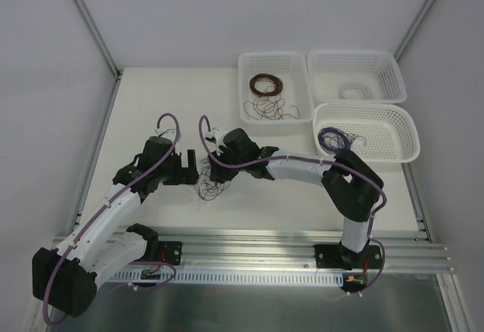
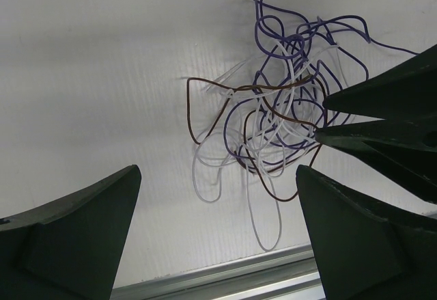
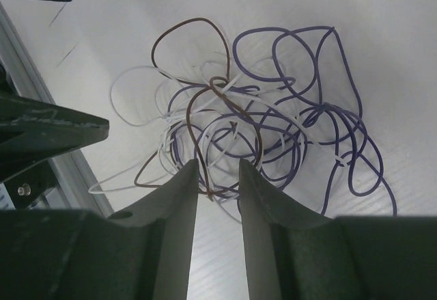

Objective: Untangle the cables

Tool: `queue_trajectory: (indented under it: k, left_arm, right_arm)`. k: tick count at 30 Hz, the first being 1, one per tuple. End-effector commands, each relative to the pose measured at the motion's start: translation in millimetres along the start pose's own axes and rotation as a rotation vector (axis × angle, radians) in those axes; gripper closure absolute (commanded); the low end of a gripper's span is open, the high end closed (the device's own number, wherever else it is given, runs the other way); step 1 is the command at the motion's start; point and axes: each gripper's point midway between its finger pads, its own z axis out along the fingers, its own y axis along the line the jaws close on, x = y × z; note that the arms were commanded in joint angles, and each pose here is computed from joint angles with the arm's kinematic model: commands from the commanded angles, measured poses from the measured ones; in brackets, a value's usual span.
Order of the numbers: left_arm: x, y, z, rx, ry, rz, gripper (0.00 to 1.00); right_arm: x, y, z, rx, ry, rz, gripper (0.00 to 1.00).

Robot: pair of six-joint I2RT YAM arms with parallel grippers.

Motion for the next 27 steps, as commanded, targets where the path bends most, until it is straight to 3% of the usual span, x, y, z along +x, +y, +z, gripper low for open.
queue_trajectory:
  k: [1, 4, 11, 27]
  left_arm:
    - [-10, -5, -3, 0.024, -0.016, -0.006, 0.01]
    - [-10, -5, -3, 0.025, -0.016, -0.009, 0.01]
    - [-8, -5, -2, 0.031, -0.006, -0.010, 0.01]
    - [-10, -25, -9, 0.139, -0.008, -0.006, 0.01]
  right_arm:
    - [-32, 16, 5, -0.059, -0.087, -0.019, 0.67]
    - [-26, 15, 9, -0.064, -0.071, -0.017, 0.69]
    - [-32, 24, -4, -0.085, -0.086, -0.031, 0.99]
    - [-93, 51, -127, -0.009, -0.262, -0.126, 0.99]
